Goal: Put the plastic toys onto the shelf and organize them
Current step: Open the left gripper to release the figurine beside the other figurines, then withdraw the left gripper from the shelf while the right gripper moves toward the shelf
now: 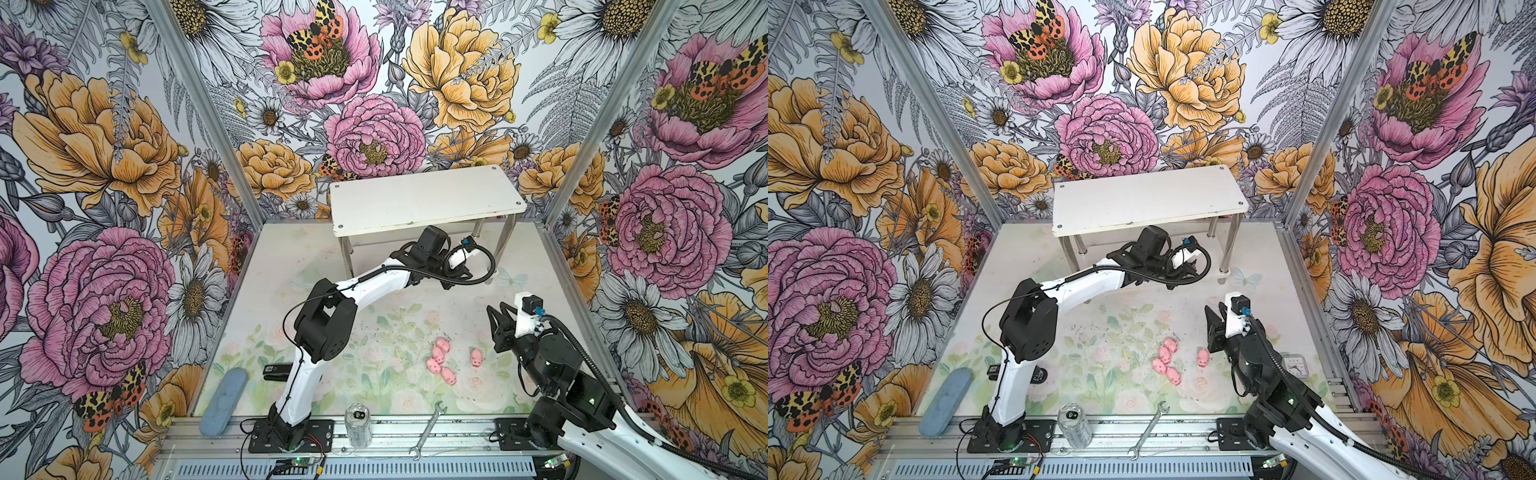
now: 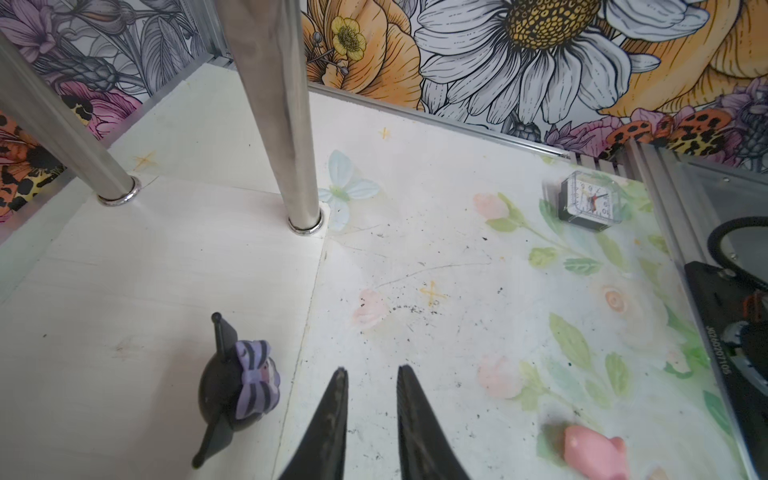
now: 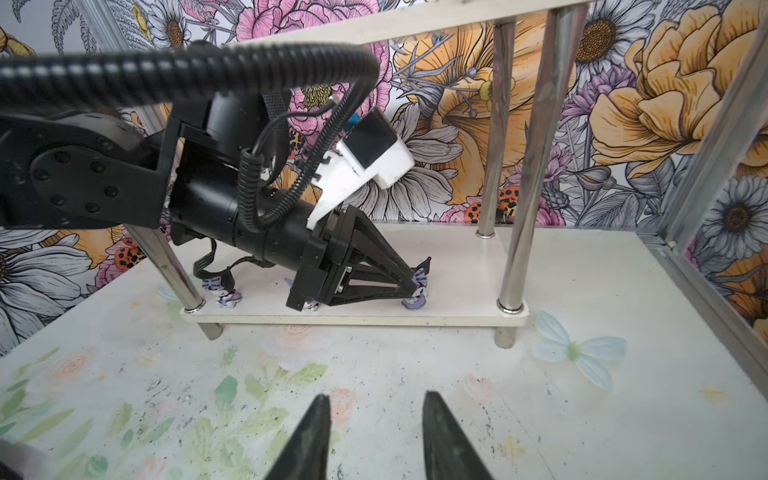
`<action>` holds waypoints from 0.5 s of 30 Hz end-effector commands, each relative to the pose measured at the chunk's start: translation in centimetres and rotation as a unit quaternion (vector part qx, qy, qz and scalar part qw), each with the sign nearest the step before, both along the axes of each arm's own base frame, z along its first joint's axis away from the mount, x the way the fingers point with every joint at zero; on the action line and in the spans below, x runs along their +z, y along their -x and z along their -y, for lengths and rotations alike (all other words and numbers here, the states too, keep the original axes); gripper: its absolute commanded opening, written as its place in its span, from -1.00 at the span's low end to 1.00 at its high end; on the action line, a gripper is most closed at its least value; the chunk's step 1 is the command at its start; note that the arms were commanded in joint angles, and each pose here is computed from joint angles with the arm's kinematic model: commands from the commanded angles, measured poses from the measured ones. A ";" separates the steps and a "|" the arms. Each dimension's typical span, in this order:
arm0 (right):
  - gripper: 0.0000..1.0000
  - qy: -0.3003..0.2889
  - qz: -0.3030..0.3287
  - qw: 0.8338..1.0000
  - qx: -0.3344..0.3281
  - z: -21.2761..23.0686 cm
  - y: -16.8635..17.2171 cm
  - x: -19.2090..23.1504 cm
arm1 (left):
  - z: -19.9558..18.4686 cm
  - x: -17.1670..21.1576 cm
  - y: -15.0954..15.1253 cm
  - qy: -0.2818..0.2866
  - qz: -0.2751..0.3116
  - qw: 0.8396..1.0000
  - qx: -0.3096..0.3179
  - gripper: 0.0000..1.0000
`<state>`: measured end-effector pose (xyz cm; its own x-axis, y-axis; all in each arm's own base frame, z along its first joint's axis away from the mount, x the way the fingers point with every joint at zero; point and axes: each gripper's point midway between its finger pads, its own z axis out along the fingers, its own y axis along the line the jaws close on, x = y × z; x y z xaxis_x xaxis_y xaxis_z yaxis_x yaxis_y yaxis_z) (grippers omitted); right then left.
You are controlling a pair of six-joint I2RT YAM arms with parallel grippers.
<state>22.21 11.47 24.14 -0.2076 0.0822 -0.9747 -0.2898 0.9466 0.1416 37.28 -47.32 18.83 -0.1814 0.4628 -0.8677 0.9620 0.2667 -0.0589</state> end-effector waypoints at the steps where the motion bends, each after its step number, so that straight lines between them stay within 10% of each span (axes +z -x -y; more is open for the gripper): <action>1: -0.35 -0.020 0.007 1.000 -0.010 0.5 0.1 1.4 | -0.9 4.5 -1.4 0.031 0.047 0.998 0.029 -0.56; 8: -1.00 -0.020 -0.016 0.999 -0.032 1.2 0.0 -0.1 | -1.1 4.5 -1.5 0.033 0.039 0.998 0.036 -0.66; 15: -1.00 -0.006 -0.062 0.997 -0.049 0.8 -1.4 -1.8 | -1.2 4.9 0.4 0.031 0.035 0.998 0.034 -0.69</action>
<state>23.16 10.82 21.66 -0.3023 0.0902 -0.9489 -0.2036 0.9664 0.1567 37.86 -46.38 21.56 -0.1659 0.4207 -0.8919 0.9480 0.3171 -0.0268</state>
